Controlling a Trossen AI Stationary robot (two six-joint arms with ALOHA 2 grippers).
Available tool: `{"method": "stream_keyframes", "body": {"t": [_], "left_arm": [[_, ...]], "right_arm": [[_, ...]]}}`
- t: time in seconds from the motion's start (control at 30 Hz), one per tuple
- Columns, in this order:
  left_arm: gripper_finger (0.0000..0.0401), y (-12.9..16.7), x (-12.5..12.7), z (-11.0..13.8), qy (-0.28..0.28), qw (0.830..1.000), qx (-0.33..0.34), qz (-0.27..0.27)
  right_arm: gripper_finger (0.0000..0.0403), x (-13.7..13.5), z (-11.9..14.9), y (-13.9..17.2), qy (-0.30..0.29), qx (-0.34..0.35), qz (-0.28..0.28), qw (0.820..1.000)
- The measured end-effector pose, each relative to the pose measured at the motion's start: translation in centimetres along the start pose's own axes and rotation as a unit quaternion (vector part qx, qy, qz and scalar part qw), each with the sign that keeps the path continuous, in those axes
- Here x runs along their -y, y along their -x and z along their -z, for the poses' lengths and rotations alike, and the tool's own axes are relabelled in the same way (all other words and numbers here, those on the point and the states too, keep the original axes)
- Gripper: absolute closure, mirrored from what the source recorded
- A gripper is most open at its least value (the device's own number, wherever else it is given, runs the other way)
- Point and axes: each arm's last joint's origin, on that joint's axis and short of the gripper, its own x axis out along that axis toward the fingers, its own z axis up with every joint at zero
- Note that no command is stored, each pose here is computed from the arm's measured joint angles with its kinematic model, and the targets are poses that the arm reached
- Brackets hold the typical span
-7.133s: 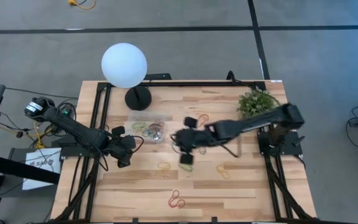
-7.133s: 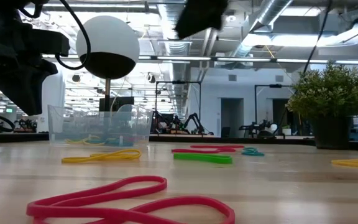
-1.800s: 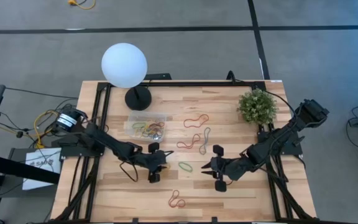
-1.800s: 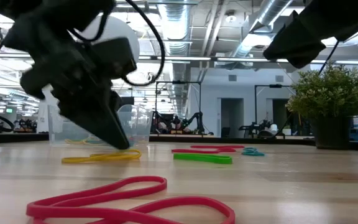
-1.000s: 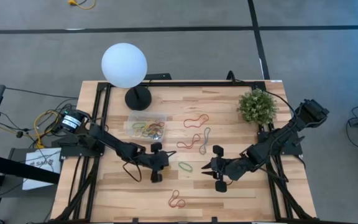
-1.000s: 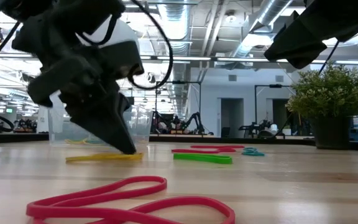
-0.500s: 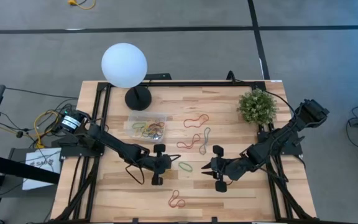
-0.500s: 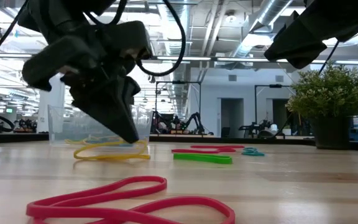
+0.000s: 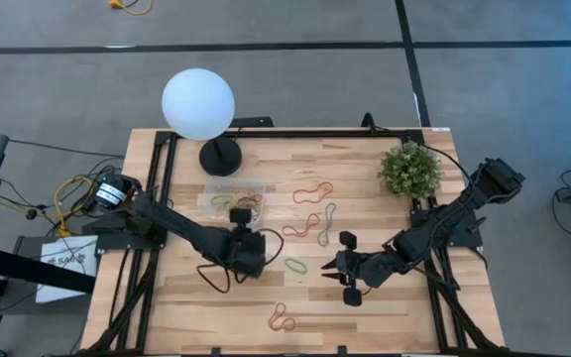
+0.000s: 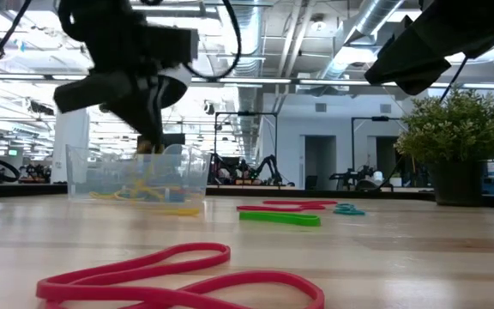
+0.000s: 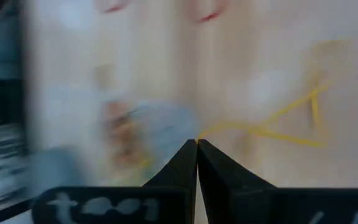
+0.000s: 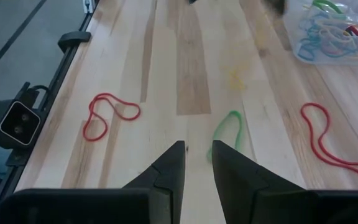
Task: Pick and place rubber bands into bin
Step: Put the yellow rubber band into the transparent container
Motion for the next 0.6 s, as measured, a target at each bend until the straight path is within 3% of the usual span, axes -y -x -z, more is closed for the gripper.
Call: {"method": "stream_keyframes", "body": {"t": [0.17, 0.27, 0.4, 0.6], "left_arm": [[0.0401, 2.5, -2.9, 0.9, -0.035, 0.98, -0.058, -0.185], [0.0401, 3.7, -4.3, 1.6, -0.03, 0.965, -0.077, -0.249], [0.0401, 3.4, -5.3, 1.7, 0.001, 0.958, -0.082, -0.274], [0.0401, 1.5, -6.6, 0.6, 0.047, 0.96, -0.073, -0.265]], "right_arm": [[0.0328, 0.0, 0.0, 0.0, 0.0, 0.0, 0.0, 1.0], [0.0328, 0.0, 0.0, 0.0, 0.0, 0.0, 0.0, 1.0], [0.0328, 0.0, 0.0, 0.0, 0.0, 0.0, 0.0, 1.0], [0.0328, 0.0, 0.0, 0.0, 0.0, 0.0, 0.0, 1.0]]}}
